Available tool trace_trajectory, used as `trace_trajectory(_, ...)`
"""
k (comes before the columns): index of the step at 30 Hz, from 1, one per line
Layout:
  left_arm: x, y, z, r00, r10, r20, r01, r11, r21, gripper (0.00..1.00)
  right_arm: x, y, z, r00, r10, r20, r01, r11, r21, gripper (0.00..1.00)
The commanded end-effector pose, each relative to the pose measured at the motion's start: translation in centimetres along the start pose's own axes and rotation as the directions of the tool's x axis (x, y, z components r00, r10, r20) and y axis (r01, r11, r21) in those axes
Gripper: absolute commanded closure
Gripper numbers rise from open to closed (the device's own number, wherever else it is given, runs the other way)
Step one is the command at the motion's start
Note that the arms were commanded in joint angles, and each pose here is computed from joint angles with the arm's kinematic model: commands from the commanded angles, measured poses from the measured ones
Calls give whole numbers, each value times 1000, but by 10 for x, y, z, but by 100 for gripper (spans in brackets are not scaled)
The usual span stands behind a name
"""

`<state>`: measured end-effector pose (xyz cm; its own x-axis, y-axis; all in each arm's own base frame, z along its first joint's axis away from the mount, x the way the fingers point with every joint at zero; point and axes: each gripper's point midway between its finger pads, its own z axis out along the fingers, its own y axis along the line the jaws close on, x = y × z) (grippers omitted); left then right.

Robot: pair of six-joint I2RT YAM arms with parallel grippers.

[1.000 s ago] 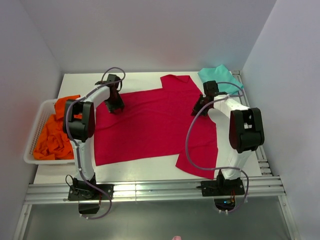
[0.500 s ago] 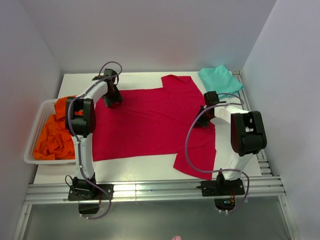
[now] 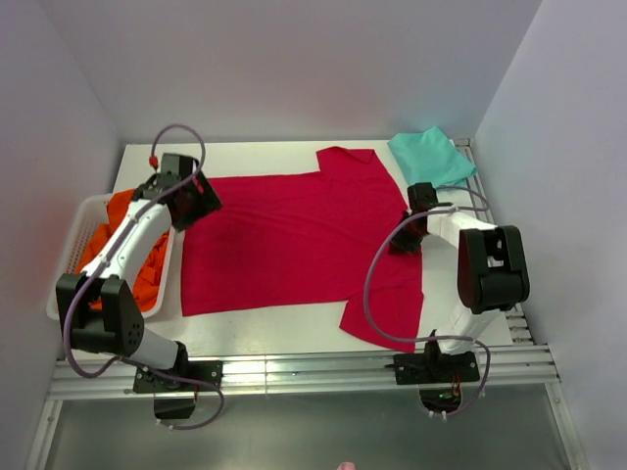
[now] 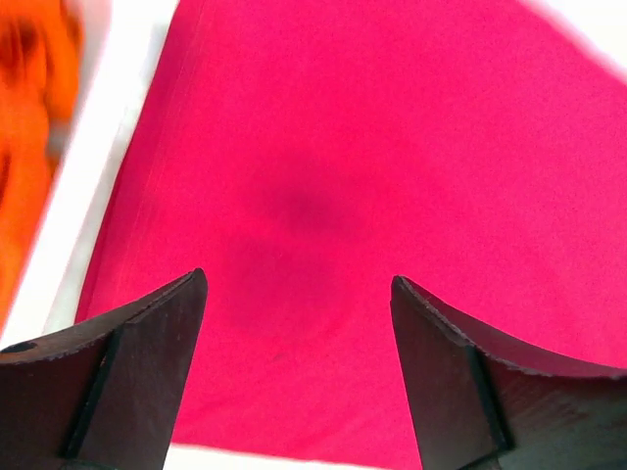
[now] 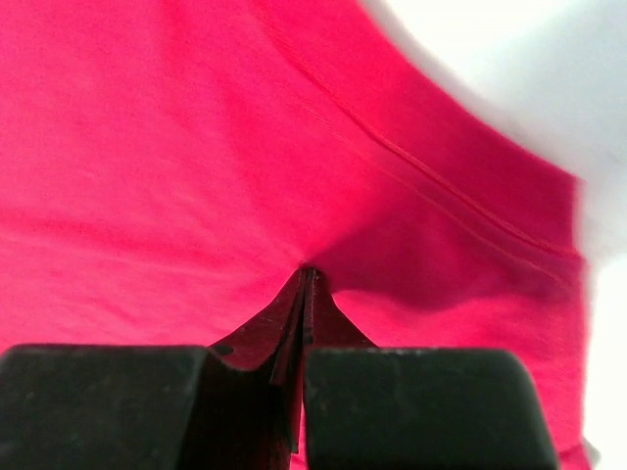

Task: Fold and stack the t-shirts
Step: Flatten the tshirt out

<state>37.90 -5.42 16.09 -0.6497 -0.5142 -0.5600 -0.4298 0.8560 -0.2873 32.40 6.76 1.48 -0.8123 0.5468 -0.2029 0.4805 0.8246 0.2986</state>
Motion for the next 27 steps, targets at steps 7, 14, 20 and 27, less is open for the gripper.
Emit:
trace_trajectory(7,81,38,5,985,-32,-169,26,999,-39,21,32,-43,-9,998,61,-2,-61,996,69,100)
trace_trajectory(14,130,58,8,958,-21,-285,-2,997,-81,31,57,-70,-24,995,96,24,-98,988,117,100)
trace_trajectory(20,161,63,7,938,-3,-346,-34,995,-99,39,64,-79,-36,989,136,67,-142,983,113,100)
trace_trajectory(27,193,71,2,901,-53,-430,-22,985,-169,41,79,-94,-44,981,181,67,-190,967,168,100)
